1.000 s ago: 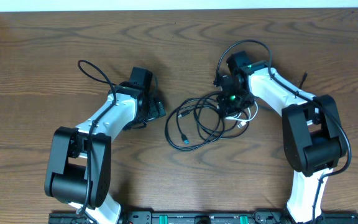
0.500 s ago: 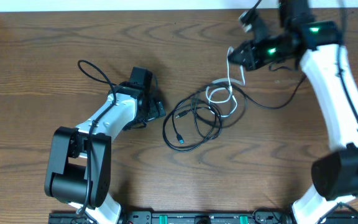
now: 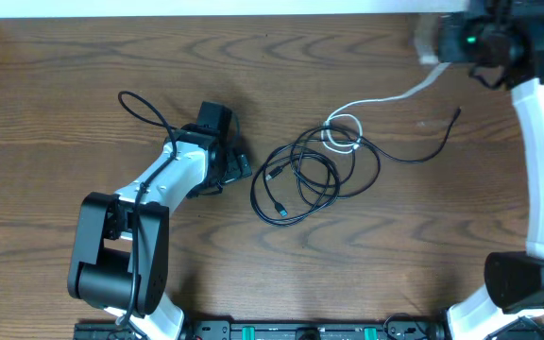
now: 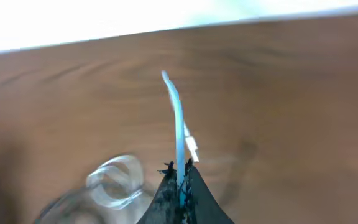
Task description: Untangle cables
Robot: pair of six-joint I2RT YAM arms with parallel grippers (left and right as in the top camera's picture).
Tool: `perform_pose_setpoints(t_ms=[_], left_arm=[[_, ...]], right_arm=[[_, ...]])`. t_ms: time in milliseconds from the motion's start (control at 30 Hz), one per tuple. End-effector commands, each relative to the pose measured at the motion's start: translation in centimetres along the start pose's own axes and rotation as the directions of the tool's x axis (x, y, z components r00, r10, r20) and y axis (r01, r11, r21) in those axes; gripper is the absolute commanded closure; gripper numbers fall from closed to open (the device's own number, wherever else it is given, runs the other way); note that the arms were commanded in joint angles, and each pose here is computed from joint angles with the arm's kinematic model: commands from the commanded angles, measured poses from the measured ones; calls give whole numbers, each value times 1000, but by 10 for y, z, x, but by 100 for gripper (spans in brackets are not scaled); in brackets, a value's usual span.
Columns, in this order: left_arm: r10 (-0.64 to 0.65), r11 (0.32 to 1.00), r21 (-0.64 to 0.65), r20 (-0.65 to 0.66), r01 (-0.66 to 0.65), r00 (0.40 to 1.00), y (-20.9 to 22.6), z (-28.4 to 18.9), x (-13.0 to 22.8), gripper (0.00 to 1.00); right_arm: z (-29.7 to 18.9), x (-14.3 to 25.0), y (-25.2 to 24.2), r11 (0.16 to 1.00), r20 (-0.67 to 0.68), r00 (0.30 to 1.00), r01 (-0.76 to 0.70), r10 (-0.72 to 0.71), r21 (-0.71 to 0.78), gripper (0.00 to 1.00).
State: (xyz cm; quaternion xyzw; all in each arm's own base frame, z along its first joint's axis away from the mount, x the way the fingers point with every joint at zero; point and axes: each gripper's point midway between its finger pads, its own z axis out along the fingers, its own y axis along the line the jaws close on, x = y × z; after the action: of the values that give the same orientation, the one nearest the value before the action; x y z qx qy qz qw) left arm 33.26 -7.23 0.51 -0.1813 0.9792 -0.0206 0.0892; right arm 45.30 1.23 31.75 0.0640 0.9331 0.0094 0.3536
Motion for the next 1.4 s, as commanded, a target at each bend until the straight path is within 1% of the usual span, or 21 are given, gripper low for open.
perform_pose_setpoints(t_ms=[0, 67, 133, 200, 233, 367, 400, 467, 500, 600, 633, 700, 767, 800, 967, 1000, 1133, 1167, 1233, 1300, 1367], left_arm=[[0, 1000, 4, 9, 0, 1000, -3, -2, -4, 0], [0, 1000, 4, 9, 0, 1000, -3, -2, -4, 0], [0, 1000, 4, 9, 0, 1000, -3, -2, -4, 0], [0, 1000, 4, 9, 0, 1000, -3, -2, -4, 0], [0, 1000, 4, 9, 0, 1000, -3, -2, -4, 0], [0, 1000, 4, 9, 0, 1000, -3, -2, -4, 1], [0, 1000, 4, 9, 0, 1000, -3, -2, -4, 0], [0, 1000, 4, 9, 0, 1000, -3, -2, -4, 0], [0, 1000, 4, 9, 0, 1000, -3, -2, -4, 0], [0, 1000, 4, 10, 0, 1000, -3, -2, -4, 0], [0, 1000, 4, 9, 0, 1000, -3, -2, -4, 0], [0, 1000, 4, 9, 0, 1000, -3, -2, -4, 0], [0, 1000, 4, 9, 0, 1000, -3, -2, -4, 0], [0, 1000, 4, 9, 0, 1000, -3, -2, -4, 0], [0, 1000, 4, 9, 0, 1000, -3, -2, -4, 0], [0, 1000, 4, 9, 0, 1000, -3, -2, -4, 0], [0, 1000, 4, 9, 0, 1000, -3, -2, -4, 0], [0, 1000, 4, 9, 0, 1000, -3, -2, -4, 0], [0, 1000, 3, 9, 0, 1000, -3, -2, -4, 0], [0, 1000, 4, 9, 0, 1000, -3, -2, -4, 0], [0, 1000, 4, 10, 0, 1000, -3, -2, -4, 0]], right_arm=[[-21, -11, -115, 843, 189, 927, -374, 324, 388, 99], [-29, -8, -156, 749, 259, 868, -497, 424, 437, 99], [-37, -2, -192, 671, 306, 818, -575, 487, 468, 99], [-44, 11, -242, 575, 346, 749, -659, 565, 486, 99], [-44, 16, -253, 560, 342, 733, -674, 588, 481, 99], [-37, 34, -282, 567, 268, 700, -702, 662, 431, 99], [-33, 36, -285, 580, 246, 702, -699, 669, 418, 99], [-19, 42, -285, 638, 169, 730, -668, 663, 383, 96], [-10, 44, -282, 676, 119, 751, -643, 650, 360, 92], [17, 52, -270, 745, 4, 785, -589, 619, 313, 88], [27, 55, -264, 770, -36, 798, -567, 602, 293, 83], [44, 63, -255, 791, -99, 804, -543, 587, 281, 59], [59, 72, -244, 802, -159, 798, -528, 581, 281, 47], [64, 75, -236, 809, -186, 796, -519, 575, 276, 45], [77, 83, -176, 864, -318, 804, -459, 503, 207, 44], [78, 86, -155, 880, -361, 803, -441, 475, 176, 43], [76, 106, -96, 923, -489, 787, -365, 378, 125, 41], [74, 113, -77, 933, -527, 776, -341, 346, 111, 39], [75, 127, -49, 938, -575, 749, -327, 330, 113, 39], [78, 145, -22, 937, -619, 712, -323, 331, 131, 41], [86, 171, -1, 917, -653, 651, -350, 387, 193, 45]])
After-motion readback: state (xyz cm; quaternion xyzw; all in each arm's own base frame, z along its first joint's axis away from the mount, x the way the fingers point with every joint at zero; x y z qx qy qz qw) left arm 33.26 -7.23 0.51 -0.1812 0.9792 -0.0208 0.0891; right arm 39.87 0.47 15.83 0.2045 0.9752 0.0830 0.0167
